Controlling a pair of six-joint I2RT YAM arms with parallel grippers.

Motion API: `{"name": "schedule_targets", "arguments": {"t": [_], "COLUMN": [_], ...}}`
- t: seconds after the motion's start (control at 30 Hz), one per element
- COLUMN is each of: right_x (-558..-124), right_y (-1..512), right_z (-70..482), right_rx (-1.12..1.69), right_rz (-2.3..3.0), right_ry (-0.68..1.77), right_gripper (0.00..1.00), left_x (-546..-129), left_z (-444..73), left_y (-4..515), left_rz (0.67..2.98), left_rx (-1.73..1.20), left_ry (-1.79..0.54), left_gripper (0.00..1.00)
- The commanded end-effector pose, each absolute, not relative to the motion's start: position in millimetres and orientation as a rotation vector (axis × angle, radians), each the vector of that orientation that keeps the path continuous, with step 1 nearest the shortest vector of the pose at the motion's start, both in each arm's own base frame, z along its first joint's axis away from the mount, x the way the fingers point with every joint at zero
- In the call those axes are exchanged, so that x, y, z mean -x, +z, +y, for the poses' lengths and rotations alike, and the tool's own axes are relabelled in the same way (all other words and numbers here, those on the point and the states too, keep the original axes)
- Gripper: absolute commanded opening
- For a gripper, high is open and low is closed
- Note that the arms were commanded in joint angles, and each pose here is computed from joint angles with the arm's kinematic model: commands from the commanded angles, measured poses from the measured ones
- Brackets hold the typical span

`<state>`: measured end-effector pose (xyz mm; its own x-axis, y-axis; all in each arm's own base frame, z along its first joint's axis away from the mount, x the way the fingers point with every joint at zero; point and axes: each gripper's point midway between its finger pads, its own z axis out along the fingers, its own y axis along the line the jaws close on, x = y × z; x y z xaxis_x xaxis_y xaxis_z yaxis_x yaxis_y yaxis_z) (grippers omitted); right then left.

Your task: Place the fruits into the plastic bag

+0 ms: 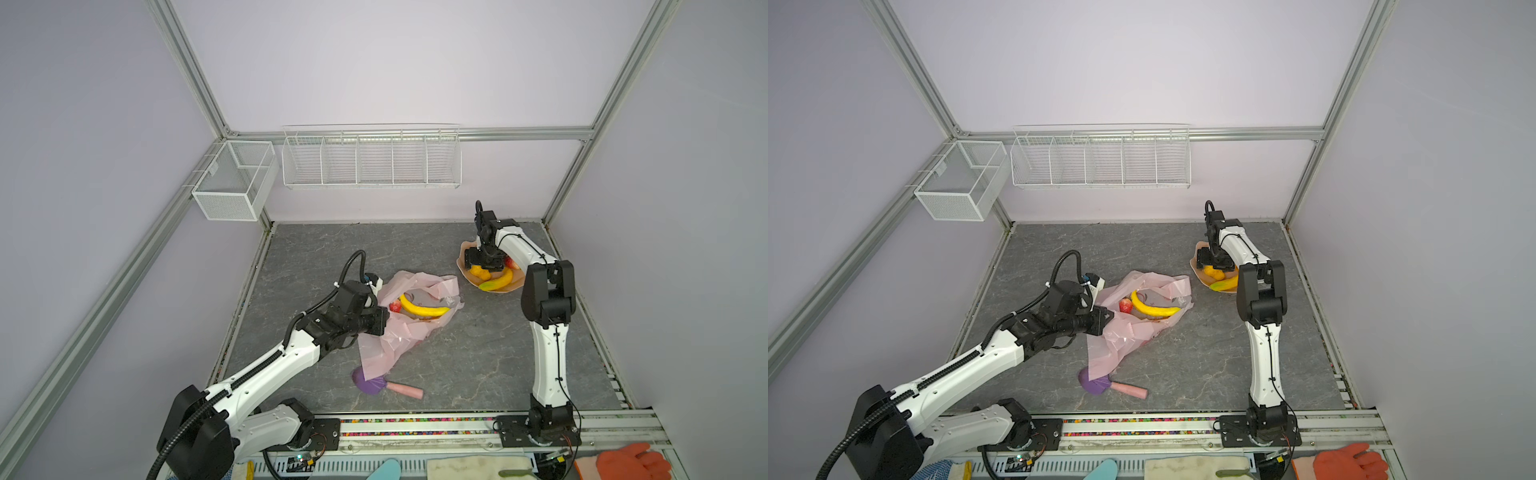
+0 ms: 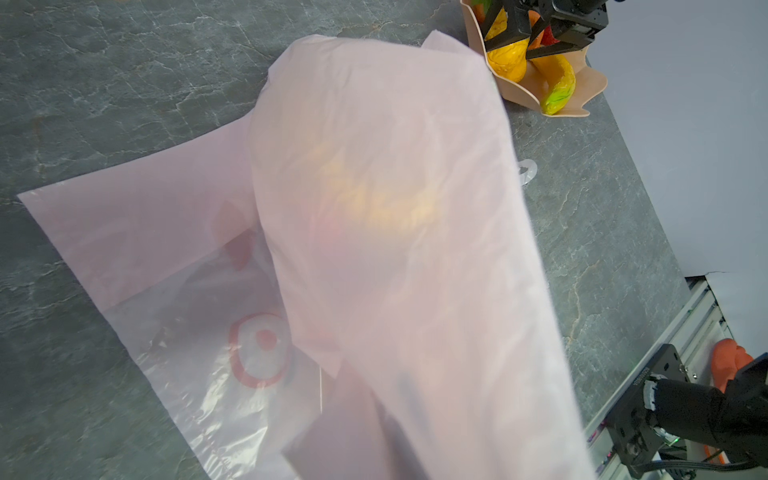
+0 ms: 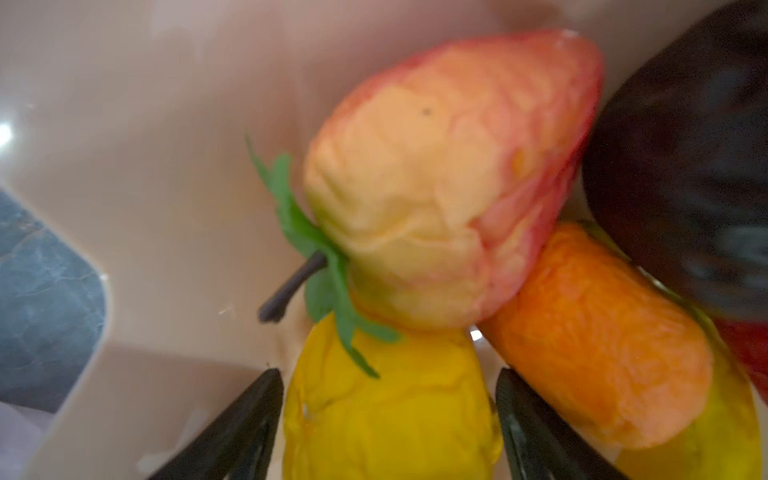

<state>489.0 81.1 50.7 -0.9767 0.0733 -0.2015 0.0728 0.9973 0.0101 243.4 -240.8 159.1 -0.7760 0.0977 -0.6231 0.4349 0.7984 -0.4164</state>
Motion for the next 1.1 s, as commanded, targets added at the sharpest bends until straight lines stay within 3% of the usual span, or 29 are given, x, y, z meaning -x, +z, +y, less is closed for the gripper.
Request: {"name": "schedule_targets", "arguments": {"t": [0.0,0.37,0.63,0.77,0.87,1.07], "right_x": [-492,-504,-481,-448,-411,-331], "right_y": [53,128,186,201,202,188], "right_z": [77,84,104,135,171,242], "right_rx": [-0.089,-0.12,-0.15,-0.141,-0.142,-0.233], "right_rz": [2.927,2.737,2.641,2.645,2.663,2.749], "right_ry": [-0.04,0.072,0.292,0.591,0.907,1.294], "right_gripper": [0.73,0.53,0.48,0.47,0.47,0.46], "left_x": [-248,-249,-250,-251,-252,-252], "left_z": [-246,-246,-248,-249,-250,-251], "left_y": [180,185,183,183,184,183], "left_rz": [2.334,2.325,2.326,2.325,2.319,2.326], "left_rx": [-0.406,-0.409,-0.411,-0.411,-0.411,-0.418], "left_ry": [-0.765,-0.763,-0.765,-0.766,-0.77,-0.77], "left_gripper": [0.0,0.0,0.0,0.0,0.0,0.0]}}
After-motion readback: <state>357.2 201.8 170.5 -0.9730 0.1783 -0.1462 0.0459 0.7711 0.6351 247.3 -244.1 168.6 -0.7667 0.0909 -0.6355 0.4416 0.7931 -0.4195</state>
